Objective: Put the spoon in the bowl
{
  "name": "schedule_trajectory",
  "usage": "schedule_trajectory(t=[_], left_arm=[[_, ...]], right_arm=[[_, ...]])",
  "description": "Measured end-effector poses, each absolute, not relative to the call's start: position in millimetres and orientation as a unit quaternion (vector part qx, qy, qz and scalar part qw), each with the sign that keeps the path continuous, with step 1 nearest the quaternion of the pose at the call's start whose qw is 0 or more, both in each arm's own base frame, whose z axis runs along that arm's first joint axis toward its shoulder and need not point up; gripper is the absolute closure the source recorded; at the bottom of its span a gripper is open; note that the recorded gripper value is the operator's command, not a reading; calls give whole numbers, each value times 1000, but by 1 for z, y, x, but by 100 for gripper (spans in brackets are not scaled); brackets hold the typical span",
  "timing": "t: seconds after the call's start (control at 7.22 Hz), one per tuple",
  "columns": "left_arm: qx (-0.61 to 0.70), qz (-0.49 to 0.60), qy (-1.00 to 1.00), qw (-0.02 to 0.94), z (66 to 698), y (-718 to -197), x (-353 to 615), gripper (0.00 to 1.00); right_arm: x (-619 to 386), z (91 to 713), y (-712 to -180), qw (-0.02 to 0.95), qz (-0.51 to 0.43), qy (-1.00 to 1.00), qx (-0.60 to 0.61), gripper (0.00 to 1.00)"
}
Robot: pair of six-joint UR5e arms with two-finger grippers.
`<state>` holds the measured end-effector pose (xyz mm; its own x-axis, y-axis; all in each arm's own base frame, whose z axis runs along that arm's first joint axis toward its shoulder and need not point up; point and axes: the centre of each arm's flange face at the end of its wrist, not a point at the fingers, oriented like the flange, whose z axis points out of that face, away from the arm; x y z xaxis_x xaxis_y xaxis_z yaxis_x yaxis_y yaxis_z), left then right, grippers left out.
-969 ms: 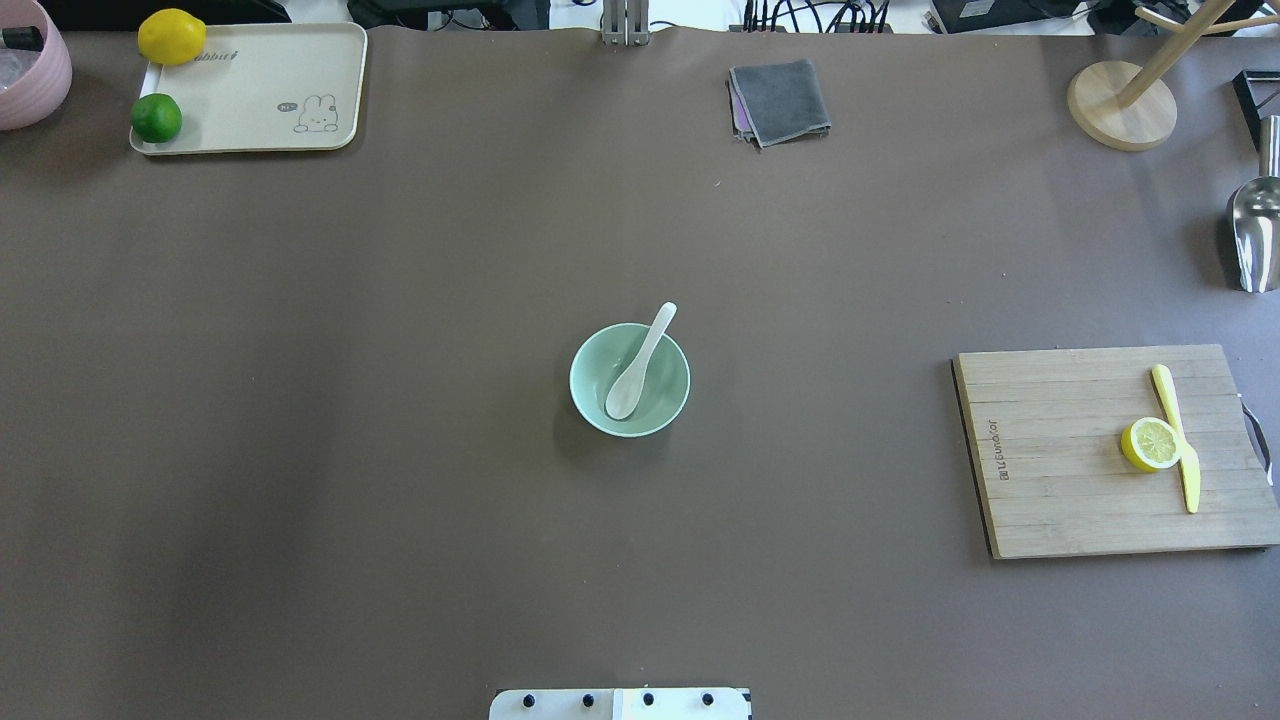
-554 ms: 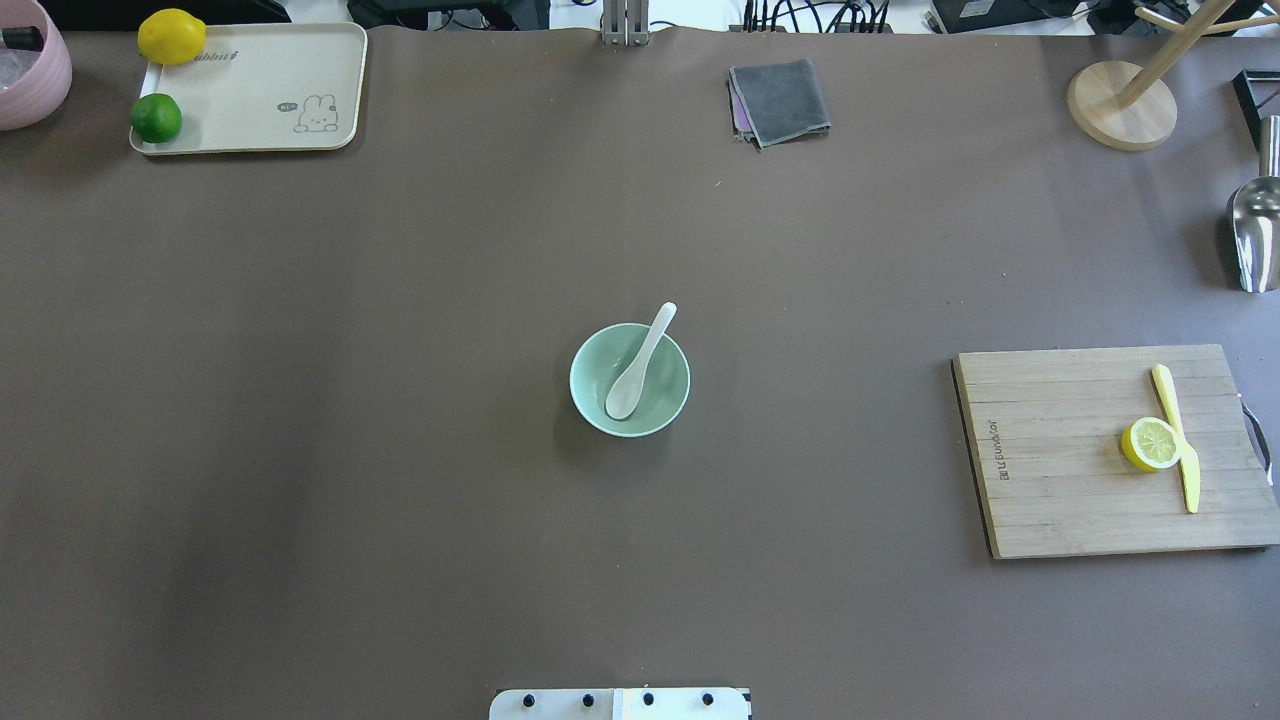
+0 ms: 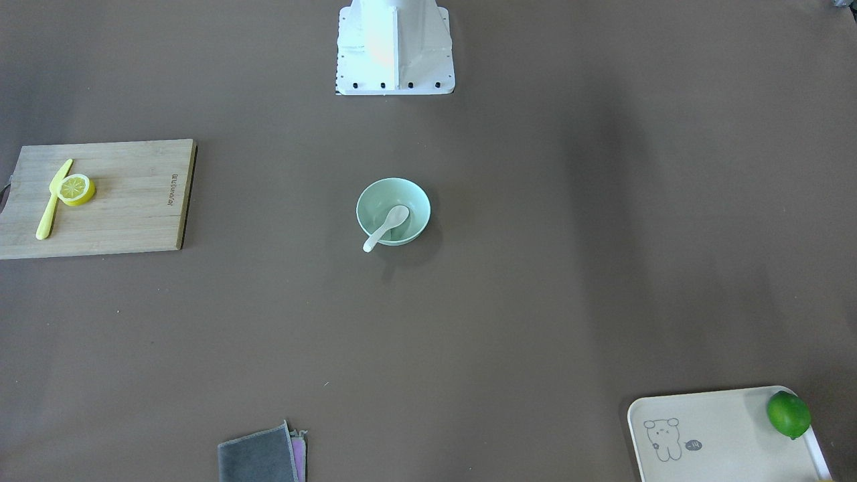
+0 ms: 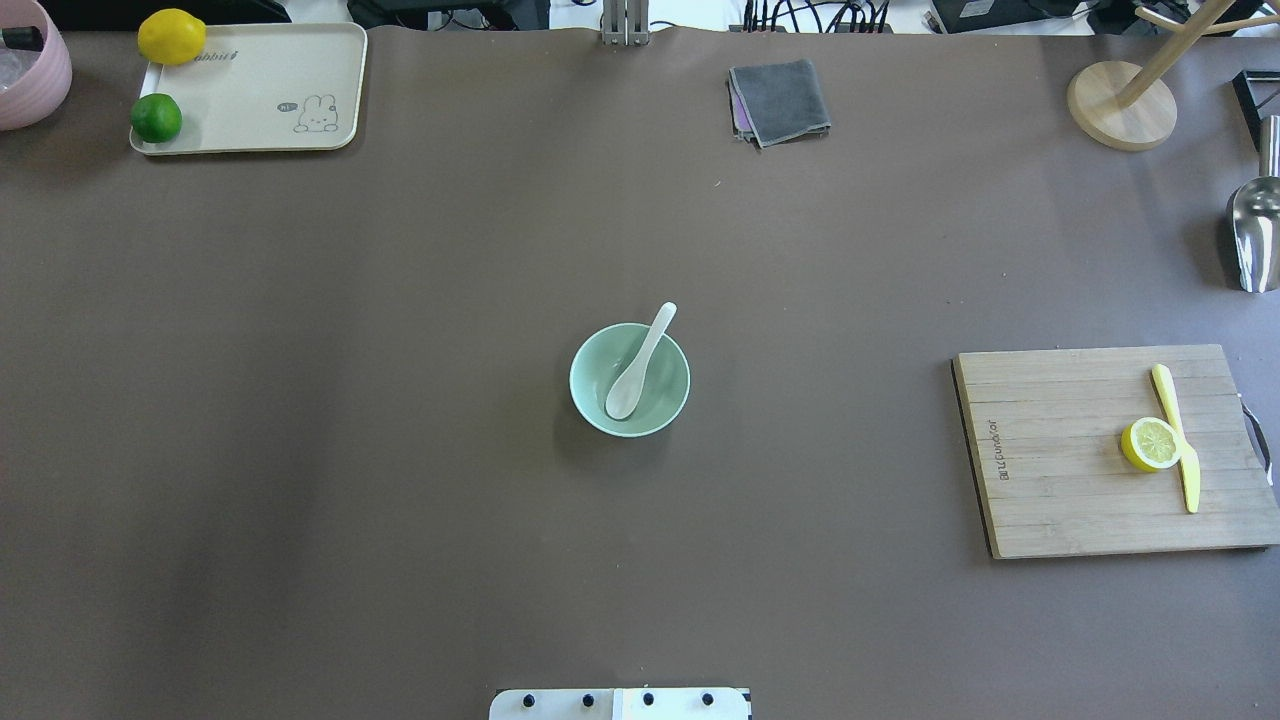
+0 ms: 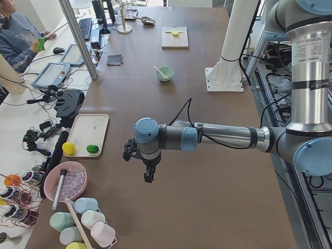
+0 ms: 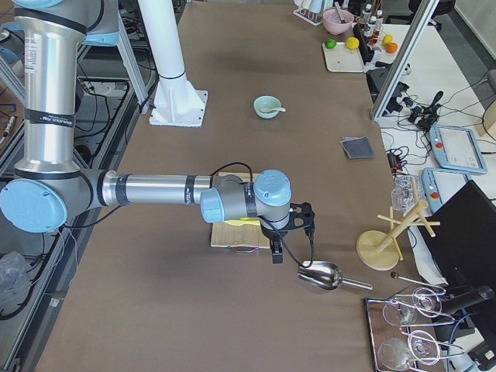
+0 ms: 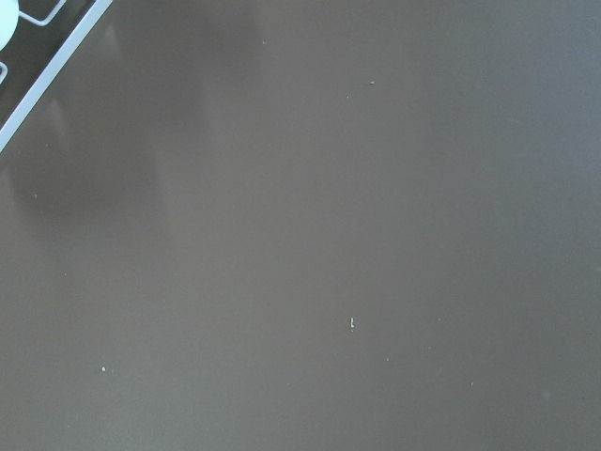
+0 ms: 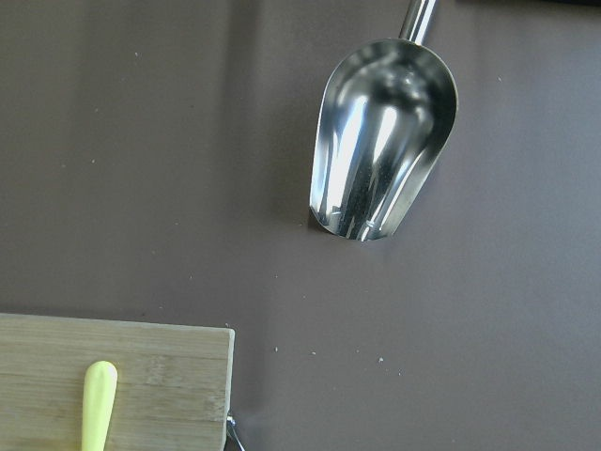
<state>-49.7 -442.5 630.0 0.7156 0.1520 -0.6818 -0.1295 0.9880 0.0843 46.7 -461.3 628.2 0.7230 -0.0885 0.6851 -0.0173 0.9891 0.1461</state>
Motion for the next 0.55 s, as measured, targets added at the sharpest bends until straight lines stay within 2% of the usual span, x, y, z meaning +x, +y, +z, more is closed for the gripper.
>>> schedule_trajectory(t=[0.55], left_arm=[[13, 76, 368, 927, 625, -437, -50, 3]], right_arm=[[46, 630, -458, 924, -20, -376, 70, 0]])
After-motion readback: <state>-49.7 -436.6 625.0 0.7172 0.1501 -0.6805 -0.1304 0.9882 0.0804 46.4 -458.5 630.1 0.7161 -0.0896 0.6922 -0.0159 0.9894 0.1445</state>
